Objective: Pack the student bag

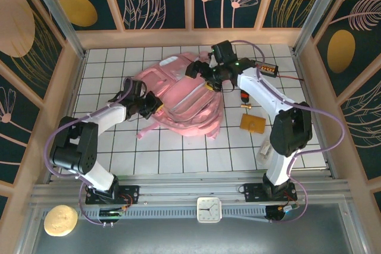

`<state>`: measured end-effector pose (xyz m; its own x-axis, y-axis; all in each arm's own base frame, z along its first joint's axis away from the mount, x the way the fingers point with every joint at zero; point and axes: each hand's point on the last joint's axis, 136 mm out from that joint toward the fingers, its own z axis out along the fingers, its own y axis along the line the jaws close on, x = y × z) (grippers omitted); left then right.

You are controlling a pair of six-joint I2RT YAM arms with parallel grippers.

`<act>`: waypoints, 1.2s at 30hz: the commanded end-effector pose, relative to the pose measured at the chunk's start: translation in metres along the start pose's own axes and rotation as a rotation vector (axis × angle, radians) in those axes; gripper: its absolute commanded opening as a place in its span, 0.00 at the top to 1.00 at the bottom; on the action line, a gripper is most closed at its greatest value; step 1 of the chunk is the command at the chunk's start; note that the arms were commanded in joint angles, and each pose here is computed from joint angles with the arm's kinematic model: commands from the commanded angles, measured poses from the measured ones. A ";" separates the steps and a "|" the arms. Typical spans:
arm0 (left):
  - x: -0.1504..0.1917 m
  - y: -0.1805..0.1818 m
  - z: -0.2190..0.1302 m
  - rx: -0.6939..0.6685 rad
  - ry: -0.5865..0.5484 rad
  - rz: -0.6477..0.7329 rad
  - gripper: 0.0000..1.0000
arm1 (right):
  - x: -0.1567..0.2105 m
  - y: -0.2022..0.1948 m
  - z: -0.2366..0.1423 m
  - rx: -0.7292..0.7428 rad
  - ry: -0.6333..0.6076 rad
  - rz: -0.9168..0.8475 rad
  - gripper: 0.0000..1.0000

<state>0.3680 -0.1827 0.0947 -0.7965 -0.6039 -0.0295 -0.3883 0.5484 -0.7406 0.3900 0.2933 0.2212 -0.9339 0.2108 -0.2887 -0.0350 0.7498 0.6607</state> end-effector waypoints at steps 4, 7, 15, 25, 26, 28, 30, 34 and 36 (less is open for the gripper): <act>-0.016 -0.107 -0.047 0.343 -0.037 -0.045 1.00 | 0.025 0.025 -0.035 0.032 0.018 -0.107 0.05; -0.017 -0.126 -0.057 0.424 -0.029 -0.084 1.00 | 0.045 0.023 -0.038 0.074 0.046 -0.104 0.13; -0.020 -0.159 -0.078 0.531 -0.012 -0.138 1.00 | 0.081 0.029 -0.042 0.113 0.032 -0.110 0.32; -0.034 -0.178 -0.104 0.610 -0.096 -0.244 1.00 | 0.080 0.032 -0.031 0.403 -0.048 -0.080 0.18; -0.035 -0.178 -0.105 0.617 -0.109 -0.258 1.00 | 0.081 0.038 -0.023 0.361 -0.056 -0.065 0.20; -0.037 -0.178 -0.109 0.629 -0.128 -0.274 1.00 | 0.080 0.043 -0.013 0.325 -0.074 -0.042 0.26; -0.038 -0.179 -0.110 0.635 -0.136 -0.282 1.00 | 0.077 0.043 -0.008 0.326 -0.091 -0.032 0.27; -0.035 -0.182 -0.110 0.638 -0.131 -0.284 1.00 | 0.077 0.042 0.004 0.321 -0.087 -0.006 0.32; -0.033 -0.185 -0.110 0.640 -0.128 -0.282 1.00 | 0.077 0.042 0.008 0.331 -0.086 0.006 0.36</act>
<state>0.4121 -0.1949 0.2249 -0.5953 -0.7769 0.2050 -0.3856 0.0524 -0.9212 0.3112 0.3425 0.2266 -0.9174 0.2037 -0.3420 0.0504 0.9117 0.4078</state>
